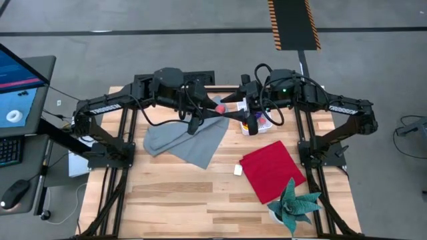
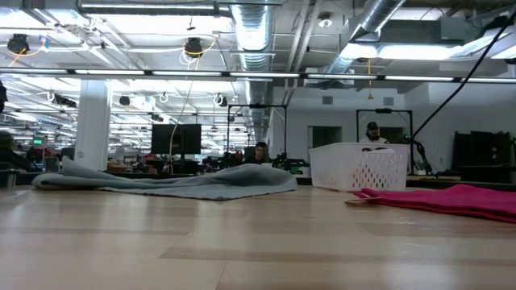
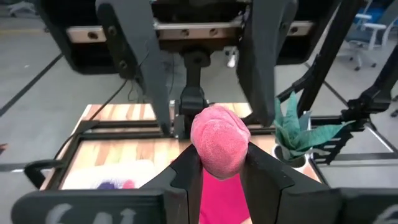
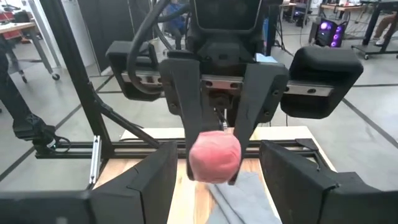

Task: Pick and placing Produce into tupperware
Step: Put the pink peach into the white bin

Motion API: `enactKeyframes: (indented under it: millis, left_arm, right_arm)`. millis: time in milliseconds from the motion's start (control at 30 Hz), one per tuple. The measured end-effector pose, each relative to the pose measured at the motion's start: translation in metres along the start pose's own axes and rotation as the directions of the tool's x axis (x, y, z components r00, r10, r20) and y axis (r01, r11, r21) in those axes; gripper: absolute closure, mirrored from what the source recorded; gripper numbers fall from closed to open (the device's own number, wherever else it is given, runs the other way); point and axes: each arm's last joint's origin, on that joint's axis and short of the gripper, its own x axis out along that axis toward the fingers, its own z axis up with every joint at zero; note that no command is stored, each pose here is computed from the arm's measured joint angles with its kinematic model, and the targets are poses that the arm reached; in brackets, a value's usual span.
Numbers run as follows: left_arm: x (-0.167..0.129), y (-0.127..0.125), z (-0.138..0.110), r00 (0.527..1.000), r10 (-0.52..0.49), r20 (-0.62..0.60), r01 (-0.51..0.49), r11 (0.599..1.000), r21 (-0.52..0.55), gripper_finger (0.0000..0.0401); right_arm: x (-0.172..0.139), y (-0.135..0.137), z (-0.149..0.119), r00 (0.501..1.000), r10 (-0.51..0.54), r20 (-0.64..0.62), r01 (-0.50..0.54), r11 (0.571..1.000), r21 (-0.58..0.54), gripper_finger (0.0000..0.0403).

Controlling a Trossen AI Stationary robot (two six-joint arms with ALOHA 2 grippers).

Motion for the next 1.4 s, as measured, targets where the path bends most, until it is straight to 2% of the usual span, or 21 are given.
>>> enactKeyframes:
  millis: [367,467,733,833,933,1033,1167,1400]
  left_arm:
    - [0.000,-0.001,0.002,0.999,-0.026,0.024,0.026,1.000,0.007,0.0321]
    - [0.000,-0.001,0.002,0.999,-0.032,0.022,0.032,0.999,0.006,0.0321]
    - [0.000,-0.001,0.001,0.999,-0.033,0.009,0.034,0.999,-0.004,0.0321]
    - [0.000,-0.001,0.001,0.999,-0.034,0.012,0.034,0.999,-0.003,0.0321]
    - [0.000,-0.001,0.001,1.000,-0.024,0.014,0.024,1.000,-0.004,0.0320]
    - [0.000,-0.002,0.001,1.000,-0.015,0.013,0.015,1.000,0.000,0.0303]
    - [0.001,-0.004,0.001,1.000,-0.007,0.007,0.007,1.000,0.005,0.0256]
    - [0.000,0.000,-0.007,0.988,0.132,-0.074,-0.132,0.991,0.013,0.0173]
  right_arm:
    - [0.004,-0.003,-0.002,1.000,0.002,-0.010,-0.002,1.000,-0.004,0.0166]
    - [0.007,-0.004,-0.003,1.000,0.004,-0.011,-0.004,1.000,-0.004,0.0193]
    - [0.008,-0.004,-0.004,1.000,0.014,-0.016,-0.015,1.000,-0.013,0.0307]
    - [0.008,-0.004,-0.004,1.000,0.014,-0.014,-0.014,1.000,-0.013,0.0320]
    - [0.008,-0.004,-0.004,1.000,0.014,-0.013,-0.014,1.000,-0.013,0.0316]
    - [0.008,-0.004,-0.004,1.000,0.013,-0.014,-0.013,1.000,-0.013,0.0311]
    - [0.008,-0.004,-0.004,1.000,0.009,-0.015,-0.009,1.000,-0.013,0.0312]
    - [0.010,-0.004,-0.007,0.999,0.003,-0.035,-0.003,1.000,-0.010,0.0312]
